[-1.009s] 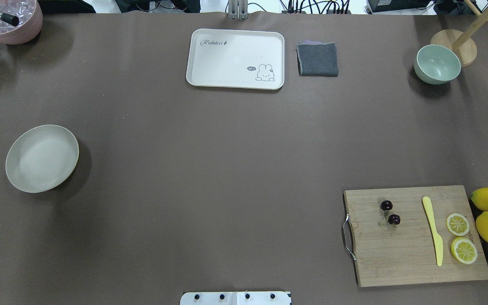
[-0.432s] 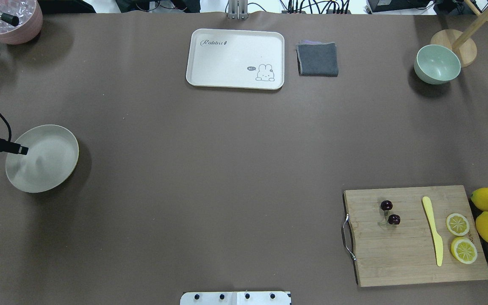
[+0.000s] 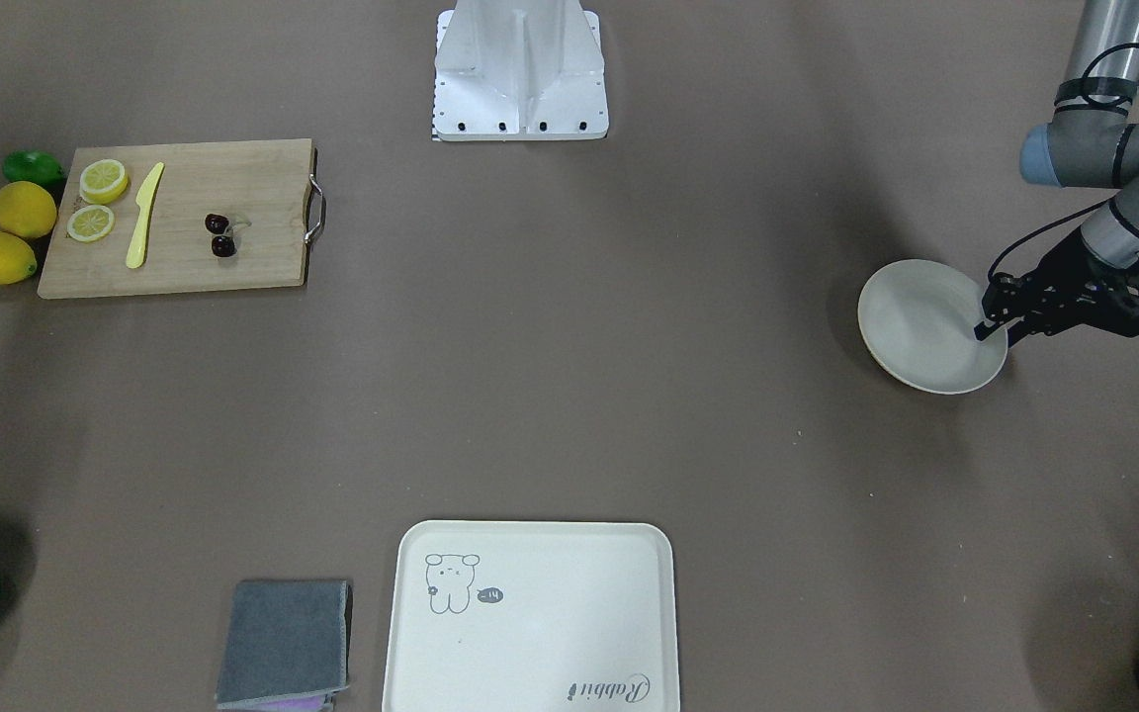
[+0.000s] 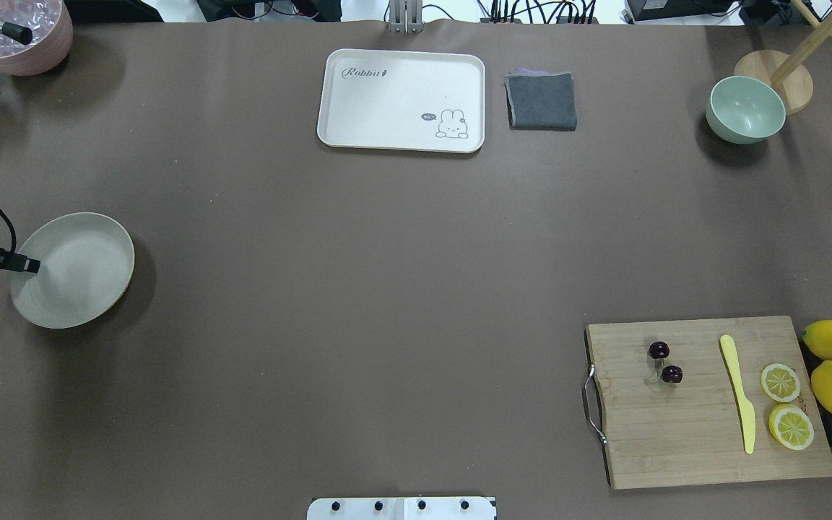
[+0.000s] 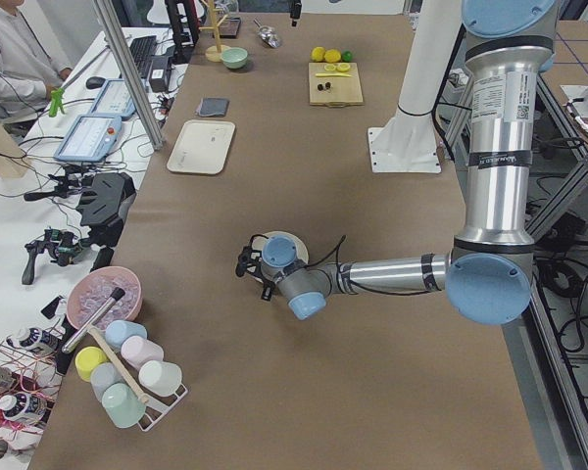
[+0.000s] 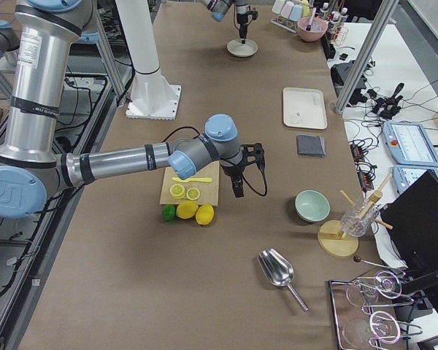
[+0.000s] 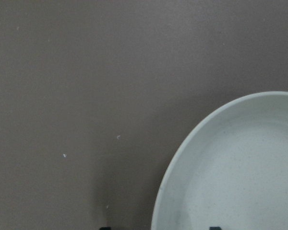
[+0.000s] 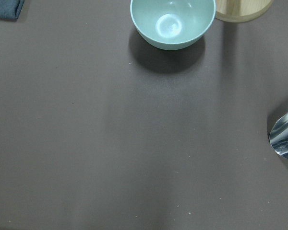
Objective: Place red cherry on plate
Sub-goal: 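Move the left gripper down to the rim of the white plate, then push the white plate with the left gripper toward the table's middle, then withdraw the left arm while the right arm reaches toward the cutting board, then lower the right gripper and grasp the pair of dark red cherries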
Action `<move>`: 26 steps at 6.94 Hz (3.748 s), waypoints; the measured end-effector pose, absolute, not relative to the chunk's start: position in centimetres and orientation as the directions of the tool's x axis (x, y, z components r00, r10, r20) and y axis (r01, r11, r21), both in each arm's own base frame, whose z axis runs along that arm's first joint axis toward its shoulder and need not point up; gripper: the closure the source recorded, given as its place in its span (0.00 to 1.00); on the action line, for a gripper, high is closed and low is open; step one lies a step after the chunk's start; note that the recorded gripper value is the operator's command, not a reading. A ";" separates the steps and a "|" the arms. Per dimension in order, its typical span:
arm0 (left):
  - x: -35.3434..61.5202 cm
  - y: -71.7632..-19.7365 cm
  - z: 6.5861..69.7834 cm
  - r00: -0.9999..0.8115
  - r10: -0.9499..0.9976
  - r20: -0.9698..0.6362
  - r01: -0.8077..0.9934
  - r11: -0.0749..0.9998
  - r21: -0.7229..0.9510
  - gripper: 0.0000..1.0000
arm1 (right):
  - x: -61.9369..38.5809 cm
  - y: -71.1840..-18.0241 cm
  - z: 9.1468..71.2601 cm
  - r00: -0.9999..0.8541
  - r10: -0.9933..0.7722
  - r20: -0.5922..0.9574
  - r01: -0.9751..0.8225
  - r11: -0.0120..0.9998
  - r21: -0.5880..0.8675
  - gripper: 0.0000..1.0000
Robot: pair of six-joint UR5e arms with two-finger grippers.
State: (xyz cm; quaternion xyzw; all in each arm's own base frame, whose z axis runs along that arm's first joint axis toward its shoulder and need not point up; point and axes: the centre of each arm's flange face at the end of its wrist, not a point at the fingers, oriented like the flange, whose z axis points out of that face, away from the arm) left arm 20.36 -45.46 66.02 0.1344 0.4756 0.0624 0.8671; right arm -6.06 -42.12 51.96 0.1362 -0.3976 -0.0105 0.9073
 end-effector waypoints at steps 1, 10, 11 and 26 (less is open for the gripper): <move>20.4 -45.4 65.6 0.531 0.244 -0.811 0.020 0.954 0.300 1.00 | -6.0 -42.1 52.1 0.685 -0.127 0.718 -0.090 0.962 0.256 0.00; 48.3 -42.9 37.8 0.239 0.059 -0.969 0.138 0.986 0.094 1.00 | -5.9 -41.7 52.5 0.684 -0.119 0.719 -0.090 0.965 0.245 0.00; 51.2 -41.9 35.2 0.238 0.047 -0.970 0.148 0.985 0.084 1.00 | -5.9 -41.7 52.6 0.684 -0.118 0.720 -0.090 0.966 0.244 0.00; 5.5 -52.7 51.3 0.505 0.196 -0.841 0.101 0.954 0.282 0.02 | -32.7 -34.3 43.7 0.636 0.204 0.744 -0.267 0.963 -0.036 0.14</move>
